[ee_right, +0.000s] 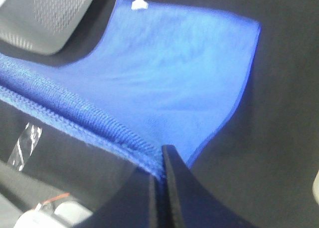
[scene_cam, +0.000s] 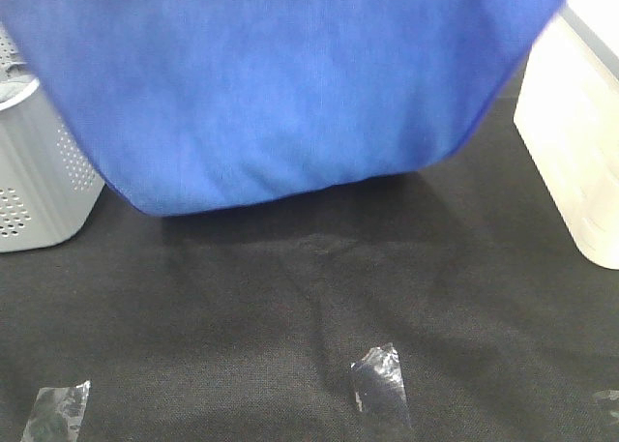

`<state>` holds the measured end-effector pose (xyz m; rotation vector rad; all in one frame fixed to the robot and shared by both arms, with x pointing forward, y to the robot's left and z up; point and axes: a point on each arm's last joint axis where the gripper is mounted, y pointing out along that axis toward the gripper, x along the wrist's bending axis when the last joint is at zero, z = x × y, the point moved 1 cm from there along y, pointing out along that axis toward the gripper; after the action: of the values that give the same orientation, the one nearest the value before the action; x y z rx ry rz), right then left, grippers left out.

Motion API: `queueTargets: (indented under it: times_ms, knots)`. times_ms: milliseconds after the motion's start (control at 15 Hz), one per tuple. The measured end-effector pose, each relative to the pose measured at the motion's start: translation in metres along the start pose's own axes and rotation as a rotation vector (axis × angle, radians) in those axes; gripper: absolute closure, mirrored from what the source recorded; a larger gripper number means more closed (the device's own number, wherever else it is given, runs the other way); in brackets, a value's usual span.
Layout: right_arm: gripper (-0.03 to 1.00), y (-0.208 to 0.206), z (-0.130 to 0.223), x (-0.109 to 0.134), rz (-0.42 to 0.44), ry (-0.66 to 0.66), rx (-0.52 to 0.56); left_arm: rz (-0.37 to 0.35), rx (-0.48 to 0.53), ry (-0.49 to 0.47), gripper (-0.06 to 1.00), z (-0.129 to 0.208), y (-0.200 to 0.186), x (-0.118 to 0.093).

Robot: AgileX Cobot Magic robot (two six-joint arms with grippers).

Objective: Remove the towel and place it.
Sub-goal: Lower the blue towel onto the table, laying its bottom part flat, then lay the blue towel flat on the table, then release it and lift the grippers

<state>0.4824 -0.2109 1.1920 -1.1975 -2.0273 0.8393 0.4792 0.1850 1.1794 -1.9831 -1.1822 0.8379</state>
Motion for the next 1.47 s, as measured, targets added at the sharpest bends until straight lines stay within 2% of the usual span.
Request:
queueTargets:
  times_ms: [133,467,933,1067,1333,1467]
  knots:
    - [0.94,0.002,0.014,0.001,-0.013,0.017,0.028,0.026,0.033,-0.018,0.94,0.014,0.003,-0.001]
    - [0.94,0.005,0.077,0.003,-0.034,0.121,0.116,0.127,0.127,-0.047,0.94,0.048,0.016,-0.007]
    - [0.94,-0.003,0.134,0.015,-0.125,0.247,0.127,0.212,0.235,-0.087,0.94,0.1,0.025,-0.01]
    - [0.94,-0.005,0.154,0.019,-0.154,0.298,0.132,0.256,0.282,-0.059,0.94,0.132,0.022,-0.022]
    - [0.94,-0.003,0.176,0.022,-0.194,0.348,0.145,0.285,0.36,-0.057,0.94,0.158,0.024,-0.034]
    - [0.94,0.008,0.199,0.021,-0.2,0.385,0.193,0.296,0.423,-0.044,0.94,0.171,0.028,-0.042]
